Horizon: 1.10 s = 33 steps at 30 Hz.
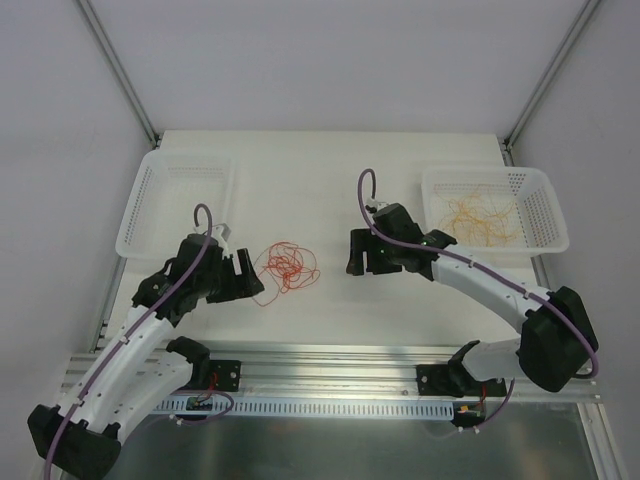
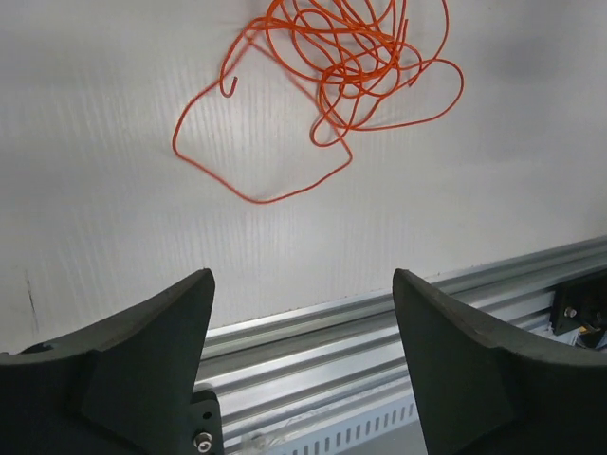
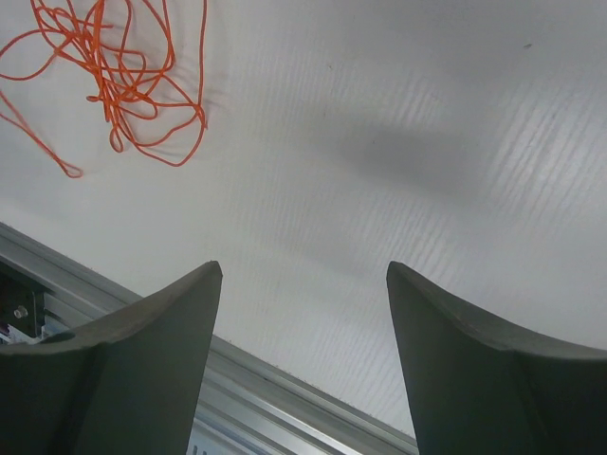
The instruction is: Untangle the cables
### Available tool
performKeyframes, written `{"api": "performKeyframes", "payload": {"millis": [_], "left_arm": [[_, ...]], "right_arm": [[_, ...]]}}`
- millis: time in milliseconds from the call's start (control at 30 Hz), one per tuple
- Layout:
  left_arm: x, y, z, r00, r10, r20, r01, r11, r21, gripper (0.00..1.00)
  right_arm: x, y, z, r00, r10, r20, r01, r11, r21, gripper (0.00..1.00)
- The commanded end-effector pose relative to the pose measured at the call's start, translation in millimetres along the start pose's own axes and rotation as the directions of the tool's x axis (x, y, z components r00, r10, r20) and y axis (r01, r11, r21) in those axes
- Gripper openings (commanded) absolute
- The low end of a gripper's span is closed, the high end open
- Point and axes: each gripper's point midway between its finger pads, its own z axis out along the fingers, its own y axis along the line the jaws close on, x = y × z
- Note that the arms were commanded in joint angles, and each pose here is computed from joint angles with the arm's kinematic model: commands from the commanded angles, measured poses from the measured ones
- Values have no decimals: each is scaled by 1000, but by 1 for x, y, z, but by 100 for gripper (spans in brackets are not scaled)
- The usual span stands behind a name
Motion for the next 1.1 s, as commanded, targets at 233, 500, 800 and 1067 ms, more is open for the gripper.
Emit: {"api": "performKeyframes", "payload": {"millis": [233, 500, 800, 1067], "left_arm": [[-40, -19, 14, 995, 99, -22, -99, 995, -4, 91], [-87, -25, 61, 980, 184, -70, -189, 979, -81, 83], [-84, -19, 125, 985, 61, -164, -84, 987, -139, 61], [-81, -28, 159, 984, -22, -178, 2, 994, -108, 47]], "right_arm": [[-21, 31, 2, 999, -19, 43, 22, 997, -71, 75], [-14, 39, 5, 999, -23, 36, 26, 995, -95, 75], [-5, 53, 9, 999, -43, 17, 45, 992, -122, 75], [8, 67, 19, 999, -53, -14, 50, 988, -148, 75]]}}
